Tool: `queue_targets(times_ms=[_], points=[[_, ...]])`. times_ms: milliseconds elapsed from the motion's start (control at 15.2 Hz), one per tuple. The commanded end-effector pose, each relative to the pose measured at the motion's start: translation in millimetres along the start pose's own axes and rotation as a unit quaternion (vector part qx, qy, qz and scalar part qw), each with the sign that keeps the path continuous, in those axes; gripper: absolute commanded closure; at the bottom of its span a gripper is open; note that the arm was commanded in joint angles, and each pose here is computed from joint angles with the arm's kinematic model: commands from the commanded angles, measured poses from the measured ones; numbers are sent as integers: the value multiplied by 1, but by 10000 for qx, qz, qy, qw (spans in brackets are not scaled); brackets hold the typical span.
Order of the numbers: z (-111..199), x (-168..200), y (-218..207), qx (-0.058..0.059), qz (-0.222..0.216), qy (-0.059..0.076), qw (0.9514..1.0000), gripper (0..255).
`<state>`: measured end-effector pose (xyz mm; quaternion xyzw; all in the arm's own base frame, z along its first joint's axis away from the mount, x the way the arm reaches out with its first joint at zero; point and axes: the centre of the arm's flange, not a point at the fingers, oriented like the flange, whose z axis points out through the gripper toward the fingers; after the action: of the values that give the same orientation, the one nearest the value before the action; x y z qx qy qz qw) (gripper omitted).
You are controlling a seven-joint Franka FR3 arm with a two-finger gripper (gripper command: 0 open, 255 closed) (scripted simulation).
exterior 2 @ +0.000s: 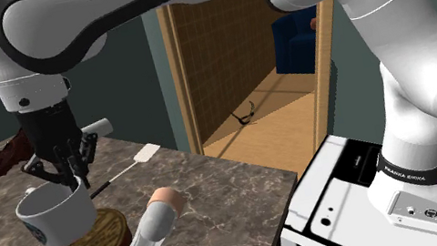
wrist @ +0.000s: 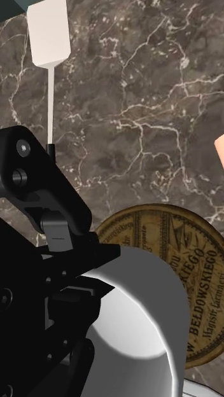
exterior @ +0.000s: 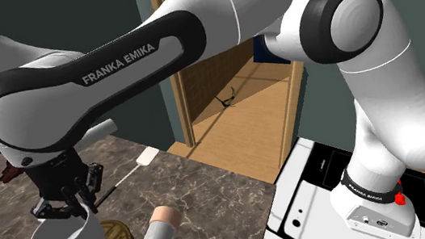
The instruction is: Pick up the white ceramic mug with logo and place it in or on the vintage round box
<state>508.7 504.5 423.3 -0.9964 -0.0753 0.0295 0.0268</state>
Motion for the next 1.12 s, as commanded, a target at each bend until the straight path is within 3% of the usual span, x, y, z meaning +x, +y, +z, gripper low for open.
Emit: queue_targets(times_ms=[0, 660, 726, 1056], points=[[11, 0, 1, 2, -1, 3, 10000, 255], [22, 1, 2, 2, -1, 3, 10000, 255], [22, 1, 2, 2, -1, 3, 10000, 0], [22, 1, 2, 2, -1, 3, 10000, 0]])
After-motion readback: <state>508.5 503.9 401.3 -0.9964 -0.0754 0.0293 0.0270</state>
